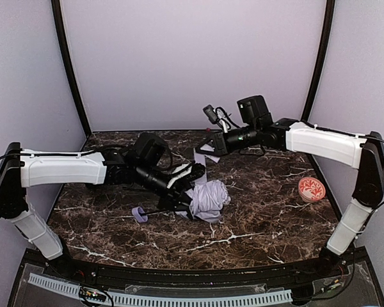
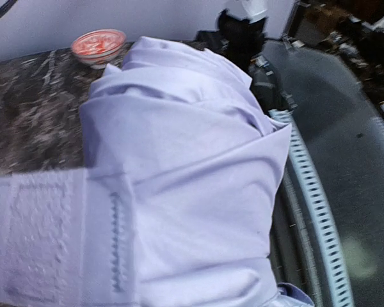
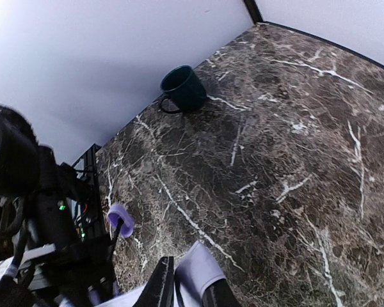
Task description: Put away the umbrella
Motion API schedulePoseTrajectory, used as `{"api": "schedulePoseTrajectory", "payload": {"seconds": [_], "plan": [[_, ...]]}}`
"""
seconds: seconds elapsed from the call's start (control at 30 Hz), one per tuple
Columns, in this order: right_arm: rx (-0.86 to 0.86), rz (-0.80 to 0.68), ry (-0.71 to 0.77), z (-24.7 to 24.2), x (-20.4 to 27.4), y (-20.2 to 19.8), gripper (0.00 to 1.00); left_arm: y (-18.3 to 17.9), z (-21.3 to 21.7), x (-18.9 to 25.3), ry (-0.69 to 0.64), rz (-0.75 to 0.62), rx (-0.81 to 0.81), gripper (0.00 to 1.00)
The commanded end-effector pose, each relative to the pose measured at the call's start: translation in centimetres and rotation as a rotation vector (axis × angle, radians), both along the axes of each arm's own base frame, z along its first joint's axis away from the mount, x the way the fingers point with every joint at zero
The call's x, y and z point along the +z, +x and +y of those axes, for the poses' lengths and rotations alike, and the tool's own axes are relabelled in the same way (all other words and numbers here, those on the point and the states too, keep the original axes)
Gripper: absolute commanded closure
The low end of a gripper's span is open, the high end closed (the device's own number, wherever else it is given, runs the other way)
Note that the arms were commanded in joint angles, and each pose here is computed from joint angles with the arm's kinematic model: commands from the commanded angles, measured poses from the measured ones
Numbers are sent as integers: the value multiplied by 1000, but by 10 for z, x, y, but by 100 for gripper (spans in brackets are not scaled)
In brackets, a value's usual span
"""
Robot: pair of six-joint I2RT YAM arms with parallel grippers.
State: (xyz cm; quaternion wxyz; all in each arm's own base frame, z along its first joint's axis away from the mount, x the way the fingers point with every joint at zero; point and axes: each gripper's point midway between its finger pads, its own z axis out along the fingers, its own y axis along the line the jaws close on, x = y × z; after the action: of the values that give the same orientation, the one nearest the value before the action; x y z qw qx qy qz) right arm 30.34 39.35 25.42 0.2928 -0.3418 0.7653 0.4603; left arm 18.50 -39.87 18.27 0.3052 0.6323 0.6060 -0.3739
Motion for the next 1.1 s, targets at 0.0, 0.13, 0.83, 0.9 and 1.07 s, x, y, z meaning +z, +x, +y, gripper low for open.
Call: {"api": "schedulePoseTrajectory", "payload": {"seconds": [0.0, 0.13, 0.83, 0.9, 1.07], "plan": [[30, 40, -72, -21, -45, 3, 77, -78, -4, 36, -150, 422, -276, 100], [69, 95, -130, -40, -88, -25, 68, -81, 0, 32, -147, 508, -278, 100], [163, -484, 107, -79, -60, -89, 28, -68, -8, 41, -85, 617, -326, 100], [199, -509, 135, -68, -58, -98, 28, -65, -9, 45, -72, 602, -323, 100], [236, -523, 157, -47, -62, -98, 28, -58, -14, 58, -67, 551, -316, 100]]}}
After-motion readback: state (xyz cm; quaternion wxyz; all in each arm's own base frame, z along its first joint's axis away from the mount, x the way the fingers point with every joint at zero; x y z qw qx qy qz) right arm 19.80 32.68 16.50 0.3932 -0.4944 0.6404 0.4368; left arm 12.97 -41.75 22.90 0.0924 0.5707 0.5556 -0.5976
